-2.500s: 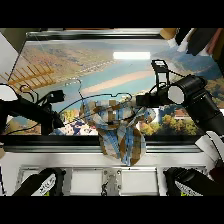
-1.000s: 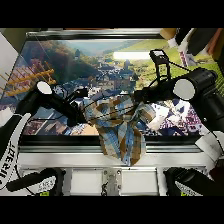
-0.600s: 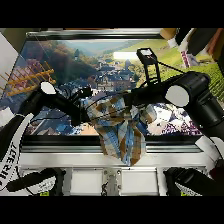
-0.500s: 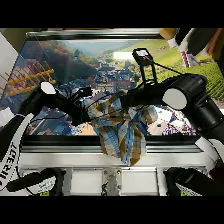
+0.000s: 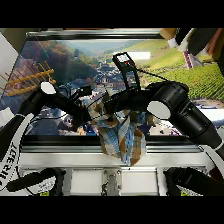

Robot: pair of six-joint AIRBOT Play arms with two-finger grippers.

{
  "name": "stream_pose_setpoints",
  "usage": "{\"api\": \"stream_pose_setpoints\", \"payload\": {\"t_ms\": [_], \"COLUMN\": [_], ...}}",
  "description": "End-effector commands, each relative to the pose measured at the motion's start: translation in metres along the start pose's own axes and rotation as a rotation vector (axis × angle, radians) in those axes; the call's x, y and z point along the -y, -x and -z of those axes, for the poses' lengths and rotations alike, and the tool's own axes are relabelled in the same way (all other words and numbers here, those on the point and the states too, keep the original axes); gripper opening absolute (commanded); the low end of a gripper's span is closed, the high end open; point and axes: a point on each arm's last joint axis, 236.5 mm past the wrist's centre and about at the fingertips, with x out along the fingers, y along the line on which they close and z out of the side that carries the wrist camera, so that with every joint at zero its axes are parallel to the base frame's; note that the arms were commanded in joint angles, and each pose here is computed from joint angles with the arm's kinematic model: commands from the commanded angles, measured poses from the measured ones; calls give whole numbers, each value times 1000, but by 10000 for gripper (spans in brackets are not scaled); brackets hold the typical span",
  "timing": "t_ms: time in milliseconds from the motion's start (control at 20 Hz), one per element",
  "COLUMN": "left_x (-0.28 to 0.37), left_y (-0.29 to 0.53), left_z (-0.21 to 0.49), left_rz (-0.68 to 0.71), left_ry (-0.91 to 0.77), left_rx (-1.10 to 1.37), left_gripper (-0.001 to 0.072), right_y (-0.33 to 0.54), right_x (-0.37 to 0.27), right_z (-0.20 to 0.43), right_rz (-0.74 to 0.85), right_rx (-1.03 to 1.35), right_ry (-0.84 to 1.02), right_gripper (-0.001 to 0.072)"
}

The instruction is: Fold the clothes and pants, and hang the long-sleeved shirts on hangers.

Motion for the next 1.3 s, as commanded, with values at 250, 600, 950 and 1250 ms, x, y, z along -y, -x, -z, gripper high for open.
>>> {"api": "stream_pose_setpoints", "payload": {"t_ms": [250, 600, 950, 1250], "left_x": [0, 0, -1, -4], "left_y": [0, 0, 0, 0], "left_z": [0, 0, 4, 3], "left_rz": [2, 2, -5, -15], "left_ry": [0, 0, -2, -166], "left_rx": [1, 0, -17, -14], "left_gripper": [10, 10, 11, 11], "right_y": [11, 81, 87, 102], "right_x": [11, 52, 152, 164], "right_z": [7, -17, -39, -6], "right_rz": [15, -353, -204, -355], "right_rx": [-53, -39, 67, 66], "right_ry": [34, 91, -78, 342], "right_gripper": [682, 683, 682, 682]}}
